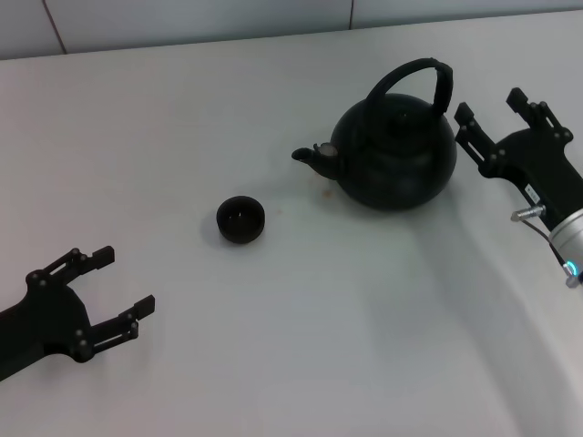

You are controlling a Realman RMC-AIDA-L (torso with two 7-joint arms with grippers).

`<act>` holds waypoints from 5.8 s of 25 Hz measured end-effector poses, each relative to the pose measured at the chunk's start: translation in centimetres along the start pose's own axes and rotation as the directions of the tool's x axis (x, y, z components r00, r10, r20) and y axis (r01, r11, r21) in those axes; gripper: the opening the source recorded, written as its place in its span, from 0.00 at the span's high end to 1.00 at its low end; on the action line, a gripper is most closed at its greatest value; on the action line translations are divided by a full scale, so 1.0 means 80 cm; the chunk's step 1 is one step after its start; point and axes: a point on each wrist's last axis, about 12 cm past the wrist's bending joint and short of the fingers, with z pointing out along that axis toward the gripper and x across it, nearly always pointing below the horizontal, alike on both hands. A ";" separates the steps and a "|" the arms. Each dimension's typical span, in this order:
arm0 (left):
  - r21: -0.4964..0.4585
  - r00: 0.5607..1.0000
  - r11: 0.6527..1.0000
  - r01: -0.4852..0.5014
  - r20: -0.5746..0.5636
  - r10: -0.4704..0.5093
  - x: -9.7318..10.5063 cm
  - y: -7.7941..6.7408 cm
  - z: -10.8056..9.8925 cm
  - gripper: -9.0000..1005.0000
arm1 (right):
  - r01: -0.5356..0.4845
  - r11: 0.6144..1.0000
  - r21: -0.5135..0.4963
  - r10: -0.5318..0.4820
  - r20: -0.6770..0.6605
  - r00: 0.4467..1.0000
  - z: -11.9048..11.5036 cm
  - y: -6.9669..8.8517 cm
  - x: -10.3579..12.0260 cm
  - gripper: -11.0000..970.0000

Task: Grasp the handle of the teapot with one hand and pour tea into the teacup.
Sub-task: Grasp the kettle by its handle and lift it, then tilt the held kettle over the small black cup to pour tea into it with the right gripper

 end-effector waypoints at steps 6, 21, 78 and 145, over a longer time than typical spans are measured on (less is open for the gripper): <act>-0.016 1.000 1.000 -0.004 0.002 0.004 -0.002 0.003 0.004 0.15 | 0.008 0.999 -0.045 -0.009 -0.026 1.000 0.018 -0.003 -0.004 0.23; -0.025 1.000 1.000 0.002 0.015 -0.002 -0.002 0.002 0.007 0.15 | 0.034 0.997 -0.066 -0.039 -0.071 0.997 0.048 -0.008 -0.010 0.23; -0.050 1.000 0.999 0.011 0.020 -0.010 -0.001 0.003 0.003 0.15 | 0.009 0.994 -0.109 -0.012 -0.023 1.000 0.047 -0.006 -0.018 0.90; -0.062 1.000 0.998 0.010 0.028 -0.008 -0.003 0.006 0.004 0.15 | 0.409 0.817 -0.407 -0.394 0.125 0.911 0.110 0.022 -0.057 0.90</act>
